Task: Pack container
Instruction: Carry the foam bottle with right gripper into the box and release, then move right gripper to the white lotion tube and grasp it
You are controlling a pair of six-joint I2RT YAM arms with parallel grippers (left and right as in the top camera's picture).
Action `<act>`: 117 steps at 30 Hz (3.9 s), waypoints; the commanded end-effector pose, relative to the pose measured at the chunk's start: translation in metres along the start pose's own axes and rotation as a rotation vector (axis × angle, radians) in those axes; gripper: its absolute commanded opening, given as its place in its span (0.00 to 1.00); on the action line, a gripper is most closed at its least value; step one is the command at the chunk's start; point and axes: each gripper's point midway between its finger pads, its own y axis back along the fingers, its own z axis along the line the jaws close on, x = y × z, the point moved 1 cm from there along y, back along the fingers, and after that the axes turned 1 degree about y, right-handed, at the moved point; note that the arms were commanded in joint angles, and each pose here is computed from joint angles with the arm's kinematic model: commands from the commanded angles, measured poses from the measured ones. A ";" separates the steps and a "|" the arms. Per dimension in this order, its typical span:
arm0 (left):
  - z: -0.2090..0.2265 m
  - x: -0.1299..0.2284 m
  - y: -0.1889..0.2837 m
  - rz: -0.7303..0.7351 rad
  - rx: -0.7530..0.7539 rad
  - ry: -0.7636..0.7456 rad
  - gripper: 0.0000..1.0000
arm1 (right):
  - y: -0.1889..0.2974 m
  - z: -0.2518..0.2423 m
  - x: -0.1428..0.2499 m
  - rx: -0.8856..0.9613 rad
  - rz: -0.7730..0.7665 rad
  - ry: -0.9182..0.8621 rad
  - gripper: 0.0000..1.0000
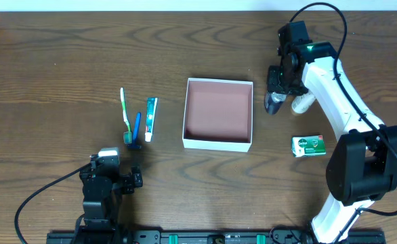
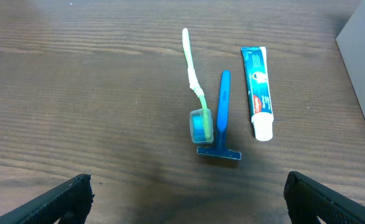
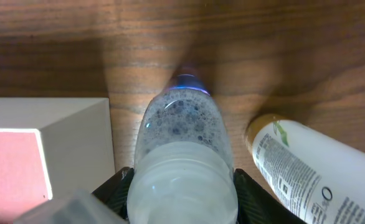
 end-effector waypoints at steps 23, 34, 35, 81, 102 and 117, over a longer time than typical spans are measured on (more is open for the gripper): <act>0.002 0.007 -0.003 0.014 -0.009 0.017 0.98 | 0.116 0.017 -0.012 -0.053 -0.278 0.034 0.07; 0.002 0.007 -0.003 0.014 -0.009 0.017 0.98 | 0.183 0.085 0.026 -0.218 -0.391 0.098 0.01; 0.002 0.007 -0.003 0.014 -0.009 0.017 0.98 | 0.180 0.094 0.030 -0.231 -0.377 0.089 0.01; 0.002 0.007 -0.003 0.014 -0.009 0.017 0.98 | 0.045 0.212 0.037 -0.227 -0.264 0.117 0.72; 0.002 0.007 -0.003 0.014 -0.009 0.017 0.98 | 0.179 0.083 0.025 -0.126 -0.418 0.128 0.84; 0.002 0.007 -0.003 0.014 -0.009 0.017 0.98 | 0.196 -0.065 0.020 0.097 -0.392 -0.125 0.84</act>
